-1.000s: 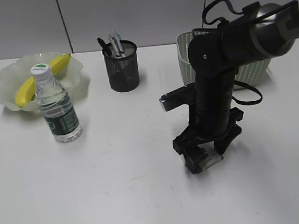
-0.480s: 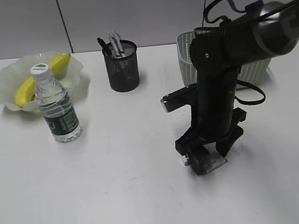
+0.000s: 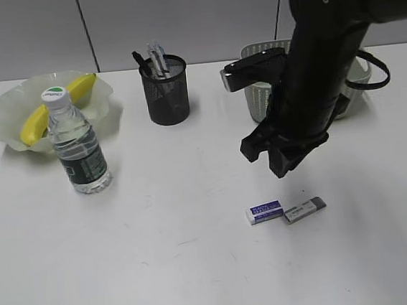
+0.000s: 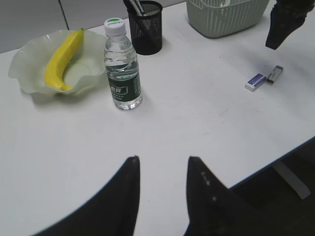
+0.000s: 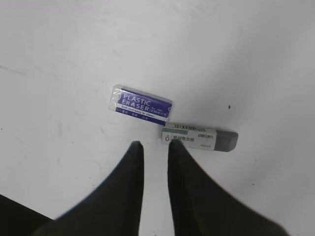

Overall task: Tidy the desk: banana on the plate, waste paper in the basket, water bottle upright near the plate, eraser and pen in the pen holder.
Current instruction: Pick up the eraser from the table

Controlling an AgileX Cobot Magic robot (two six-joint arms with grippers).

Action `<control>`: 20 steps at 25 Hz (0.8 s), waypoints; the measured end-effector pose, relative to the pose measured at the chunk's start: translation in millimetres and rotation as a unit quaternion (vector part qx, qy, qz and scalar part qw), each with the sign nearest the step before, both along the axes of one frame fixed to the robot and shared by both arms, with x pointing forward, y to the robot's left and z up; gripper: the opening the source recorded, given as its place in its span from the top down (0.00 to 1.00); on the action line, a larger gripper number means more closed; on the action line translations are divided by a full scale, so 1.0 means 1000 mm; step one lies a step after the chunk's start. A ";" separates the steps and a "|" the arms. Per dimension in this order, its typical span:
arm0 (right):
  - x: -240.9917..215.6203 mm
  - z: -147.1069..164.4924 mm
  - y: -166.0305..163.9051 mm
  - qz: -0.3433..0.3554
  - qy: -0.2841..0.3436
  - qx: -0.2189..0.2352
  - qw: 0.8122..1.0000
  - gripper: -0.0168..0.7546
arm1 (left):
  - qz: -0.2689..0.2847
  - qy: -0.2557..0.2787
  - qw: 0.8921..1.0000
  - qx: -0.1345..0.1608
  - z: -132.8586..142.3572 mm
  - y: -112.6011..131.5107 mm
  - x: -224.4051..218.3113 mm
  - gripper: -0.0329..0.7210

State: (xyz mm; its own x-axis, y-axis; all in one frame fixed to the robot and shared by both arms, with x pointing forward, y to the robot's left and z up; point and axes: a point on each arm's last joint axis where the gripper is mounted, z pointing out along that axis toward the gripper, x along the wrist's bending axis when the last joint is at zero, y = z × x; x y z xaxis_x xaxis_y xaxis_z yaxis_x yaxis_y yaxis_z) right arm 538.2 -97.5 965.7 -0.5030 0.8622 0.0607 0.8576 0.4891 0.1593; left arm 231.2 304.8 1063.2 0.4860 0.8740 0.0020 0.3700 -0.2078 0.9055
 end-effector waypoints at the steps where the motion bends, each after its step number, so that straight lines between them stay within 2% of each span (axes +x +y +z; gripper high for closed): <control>1: 0.000 0.001 -0.001 0.002 0.000 -0.004 1.000 0.75 | 0.000 0.000 1.000 0.000 0.000 0.000 0.000 0.63; 3: -0.002 0.000 -0.003 0.004 0.008 -0.015 1.000 0.65 | 0.000 0.000 1.000 0.000 0.000 0.000 0.000 0.63; 6: -0.003 0.000 -0.005 0.008 0.012 -0.026 1.000 0.34 | 0.000 0.000 1.000 0.000 0.000 0.000 0.000 0.63; 8: -0.002 0.000 -0.005 0.003 0.013 -0.029 1.000 0.19 | 0.000 0.000 1.000 0.000 0.000 0.000 0.000 0.63; 11: -0.001 -0.009 -0.008 -0.025 0.030 -0.038 0.998 0.14 | 0.000 0.000 1.000 0.000 0.000 0.000 0.000 0.63; 16: 0.006 -0.044 -0.015 -0.057 0.092 -0.060 0.992 0.13 | 0.000 0.000 1.000 0.000 0.000 0.000 0.000 0.63; 20: 0.007 -0.057 -0.015 -0.061 0.105 -0.067 0.990 0.13 | 0.000 0.000 1.000 0.000 0.000 0.000 0.000 0.63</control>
State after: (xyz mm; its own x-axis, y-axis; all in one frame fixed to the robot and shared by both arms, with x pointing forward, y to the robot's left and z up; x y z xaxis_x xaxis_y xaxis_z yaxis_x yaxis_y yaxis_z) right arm 545.6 -112.5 908.7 -0.3837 0.9228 0.0345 0.9187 0.3853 -0.0872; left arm 231.2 304.8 1063.2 0.4860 0.8740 0.0020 0.3700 -0.2078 0.9055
